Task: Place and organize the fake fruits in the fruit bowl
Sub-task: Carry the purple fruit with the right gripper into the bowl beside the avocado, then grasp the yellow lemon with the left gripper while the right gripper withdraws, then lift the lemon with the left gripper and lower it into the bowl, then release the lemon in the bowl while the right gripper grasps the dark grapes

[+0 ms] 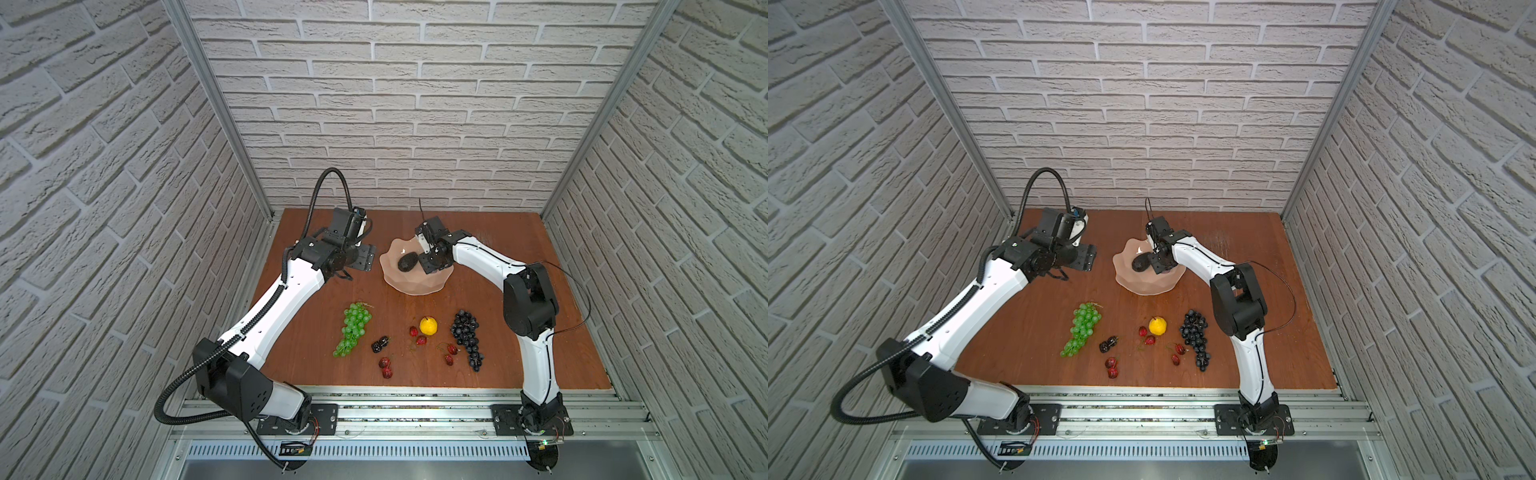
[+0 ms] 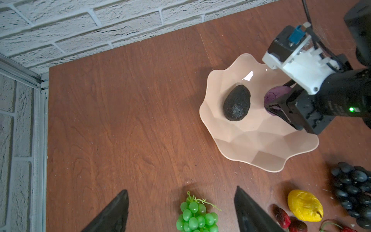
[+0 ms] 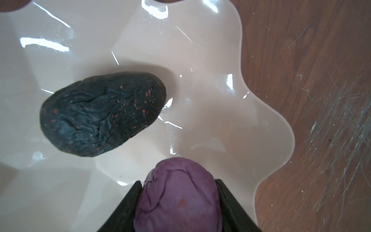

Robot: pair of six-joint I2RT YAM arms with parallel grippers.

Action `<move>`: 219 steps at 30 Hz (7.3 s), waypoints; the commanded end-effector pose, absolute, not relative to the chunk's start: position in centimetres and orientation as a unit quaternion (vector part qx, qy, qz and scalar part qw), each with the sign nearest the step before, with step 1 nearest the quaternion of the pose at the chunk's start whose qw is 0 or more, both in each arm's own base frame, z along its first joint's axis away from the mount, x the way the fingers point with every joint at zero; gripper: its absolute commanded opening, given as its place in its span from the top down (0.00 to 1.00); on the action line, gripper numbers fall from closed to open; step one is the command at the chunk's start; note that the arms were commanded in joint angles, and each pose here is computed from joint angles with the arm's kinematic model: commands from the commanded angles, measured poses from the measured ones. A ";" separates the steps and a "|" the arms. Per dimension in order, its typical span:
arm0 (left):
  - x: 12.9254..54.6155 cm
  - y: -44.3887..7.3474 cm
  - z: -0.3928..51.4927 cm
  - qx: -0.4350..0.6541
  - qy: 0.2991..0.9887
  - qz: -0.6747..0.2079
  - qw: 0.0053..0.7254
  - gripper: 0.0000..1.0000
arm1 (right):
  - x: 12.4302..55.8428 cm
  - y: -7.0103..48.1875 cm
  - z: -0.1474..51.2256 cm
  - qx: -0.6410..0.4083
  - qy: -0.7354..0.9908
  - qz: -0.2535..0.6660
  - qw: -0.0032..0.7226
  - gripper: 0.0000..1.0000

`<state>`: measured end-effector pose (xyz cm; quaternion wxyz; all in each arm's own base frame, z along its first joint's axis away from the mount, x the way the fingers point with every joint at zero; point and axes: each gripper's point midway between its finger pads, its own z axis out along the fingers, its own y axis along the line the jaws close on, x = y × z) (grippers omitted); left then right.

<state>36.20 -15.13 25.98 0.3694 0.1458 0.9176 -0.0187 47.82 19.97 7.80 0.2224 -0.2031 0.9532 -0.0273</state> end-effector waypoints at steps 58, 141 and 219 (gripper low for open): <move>25.9 -32.9 14.1 0.280 0.934 -0.160 0.151 0.18 | 39.5 15.3 16.5 -0.155 0.944 -0.011 0.292 0.24; 43.0 -29.2 9.6 0.206 0.959 -0.092 0.170 0.55 | 36.9 11.1 16.0 -0.081 0.950 0.072 0.291 0.28; 41.9 -26.0 20.1 0.157 0.930 -0.118 0.310 0.24 | 30.5 14.2 4.2 -0.117 0.985 0.109 0.065 0.87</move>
